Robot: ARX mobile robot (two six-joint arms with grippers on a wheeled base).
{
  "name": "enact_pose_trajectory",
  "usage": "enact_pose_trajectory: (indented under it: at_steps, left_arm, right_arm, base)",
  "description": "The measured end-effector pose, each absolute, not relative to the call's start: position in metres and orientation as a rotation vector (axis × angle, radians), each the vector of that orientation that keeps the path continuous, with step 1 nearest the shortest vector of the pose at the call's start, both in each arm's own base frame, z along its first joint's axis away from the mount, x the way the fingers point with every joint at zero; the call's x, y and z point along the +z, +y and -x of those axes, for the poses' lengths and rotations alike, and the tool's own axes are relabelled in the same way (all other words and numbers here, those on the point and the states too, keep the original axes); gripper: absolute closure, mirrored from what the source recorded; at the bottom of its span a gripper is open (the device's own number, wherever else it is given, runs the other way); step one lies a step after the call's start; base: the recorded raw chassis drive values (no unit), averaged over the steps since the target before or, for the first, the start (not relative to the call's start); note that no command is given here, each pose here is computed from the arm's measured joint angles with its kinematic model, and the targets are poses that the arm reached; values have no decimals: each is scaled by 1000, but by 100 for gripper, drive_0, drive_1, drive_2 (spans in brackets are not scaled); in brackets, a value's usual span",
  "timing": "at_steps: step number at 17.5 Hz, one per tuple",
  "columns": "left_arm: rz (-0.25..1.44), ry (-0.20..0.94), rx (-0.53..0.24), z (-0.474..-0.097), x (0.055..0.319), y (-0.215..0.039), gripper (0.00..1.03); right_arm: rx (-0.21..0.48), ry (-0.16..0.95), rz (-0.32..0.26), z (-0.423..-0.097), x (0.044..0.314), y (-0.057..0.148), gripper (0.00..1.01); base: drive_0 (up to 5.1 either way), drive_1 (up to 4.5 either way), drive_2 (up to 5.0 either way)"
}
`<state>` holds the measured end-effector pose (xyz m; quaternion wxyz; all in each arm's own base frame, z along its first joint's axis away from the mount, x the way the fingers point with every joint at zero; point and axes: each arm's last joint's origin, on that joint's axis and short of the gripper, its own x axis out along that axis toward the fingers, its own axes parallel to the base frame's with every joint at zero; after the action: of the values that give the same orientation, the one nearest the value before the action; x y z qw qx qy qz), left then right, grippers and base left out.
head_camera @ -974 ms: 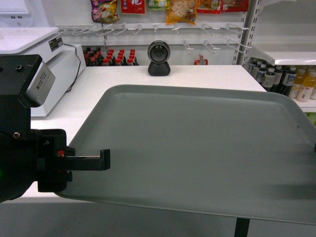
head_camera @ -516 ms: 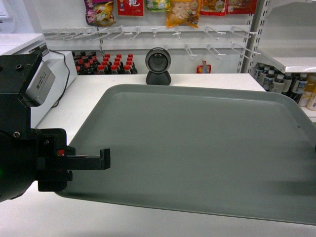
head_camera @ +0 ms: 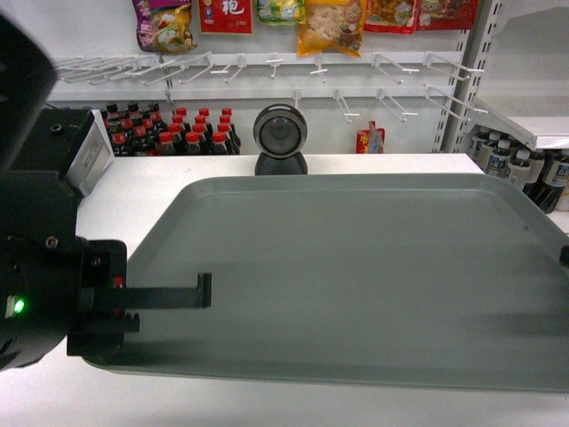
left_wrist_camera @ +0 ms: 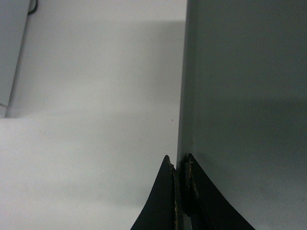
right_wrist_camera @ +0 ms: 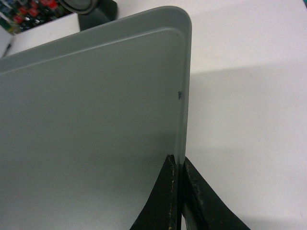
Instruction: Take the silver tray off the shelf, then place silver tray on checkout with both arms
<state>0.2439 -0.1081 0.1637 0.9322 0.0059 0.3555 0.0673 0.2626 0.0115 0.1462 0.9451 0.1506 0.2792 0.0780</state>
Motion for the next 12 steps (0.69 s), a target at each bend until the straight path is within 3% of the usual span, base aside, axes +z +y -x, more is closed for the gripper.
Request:
enact_pose_trajectory:
  at_steps: [1,2,3,4,7,12]
  left_arm:
    - [63,693,223,-290,176,-112,100]
    - [-9,713,264,-343,144,-114,100]
    - [-82,802,276,-350,101,-122,100]
    - [-57,857,289,-344,84,-125,100]
    - [-37,866,290,-337,71,-128,100]
    - [-35,887,300,-328,57,-128,82]
  right_arm:
    - [245,496,-275,-308,146,26,98]
    - [246,488,-200,-368,108,42,98]
    - [229,572,-149,-382,58,48,98]
    - [203,626,-109,-381,38,47,98]
    - [194,637,-84,-380,33,48,98]
    - [203,661,-57,-374,29,47,84]
  base:
    - [0,0,0]
    - [0,0,0]
    - [0,0,0]
    - [0,0,0]
    - [0,0,0]
    - [0,0,0]
